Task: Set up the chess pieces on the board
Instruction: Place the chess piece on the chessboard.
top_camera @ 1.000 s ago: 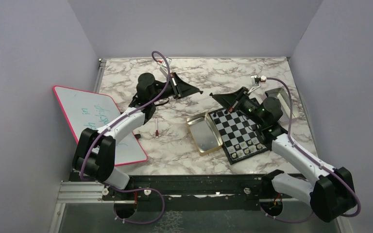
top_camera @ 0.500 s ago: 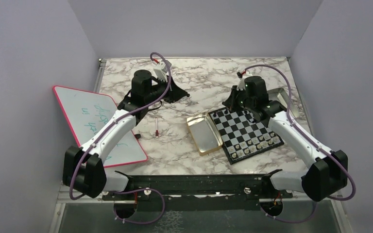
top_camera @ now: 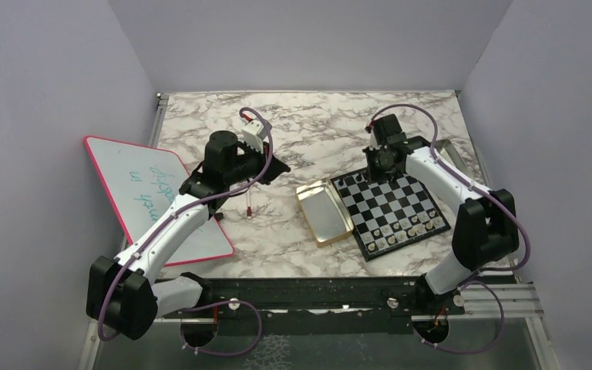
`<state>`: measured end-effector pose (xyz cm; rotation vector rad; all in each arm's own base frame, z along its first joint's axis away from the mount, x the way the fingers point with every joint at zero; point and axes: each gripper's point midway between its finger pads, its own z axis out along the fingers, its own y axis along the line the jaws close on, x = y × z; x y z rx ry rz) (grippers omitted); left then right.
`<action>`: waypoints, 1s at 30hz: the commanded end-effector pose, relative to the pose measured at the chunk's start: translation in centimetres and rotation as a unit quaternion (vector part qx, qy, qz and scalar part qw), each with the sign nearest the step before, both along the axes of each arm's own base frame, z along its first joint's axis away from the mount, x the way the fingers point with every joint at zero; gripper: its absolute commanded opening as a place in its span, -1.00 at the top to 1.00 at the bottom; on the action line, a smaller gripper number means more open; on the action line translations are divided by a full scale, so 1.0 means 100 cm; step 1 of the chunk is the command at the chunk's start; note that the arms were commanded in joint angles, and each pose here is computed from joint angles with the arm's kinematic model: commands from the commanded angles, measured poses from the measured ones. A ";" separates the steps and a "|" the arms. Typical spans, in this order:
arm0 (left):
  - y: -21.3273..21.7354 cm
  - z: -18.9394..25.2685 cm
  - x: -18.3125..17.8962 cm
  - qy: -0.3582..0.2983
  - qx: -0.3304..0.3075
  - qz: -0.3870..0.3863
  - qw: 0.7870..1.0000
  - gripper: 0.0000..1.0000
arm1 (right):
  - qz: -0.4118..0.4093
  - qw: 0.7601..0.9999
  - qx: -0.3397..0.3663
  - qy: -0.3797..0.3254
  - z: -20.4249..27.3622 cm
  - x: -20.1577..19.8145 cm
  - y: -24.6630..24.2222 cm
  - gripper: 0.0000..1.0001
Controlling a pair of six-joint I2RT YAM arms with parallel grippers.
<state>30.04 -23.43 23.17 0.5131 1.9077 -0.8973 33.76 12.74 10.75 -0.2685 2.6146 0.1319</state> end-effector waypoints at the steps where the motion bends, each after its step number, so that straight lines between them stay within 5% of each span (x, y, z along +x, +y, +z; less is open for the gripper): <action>1: 0.000 0.009 -0.003 -0.041 0.012 -0.004 0.999 1.00 | -0.001 0.998 -0.040 0.038 -0.012 0.000 -0.012 0.98; 14: 0.001 0.011 -0.009 -0.057 0.031 -0.002 0.998 1.00 | -0.020 0.992 -0.105 0.069 -0.046 0.024 -0.027 0.98; 30: 0.001 0.010 -0.009 -0.060 0.034 -0.003 0.998 1.00 | -0.027 0.992 -0.095 0.076 -0.055 0.028 -0.032 0.97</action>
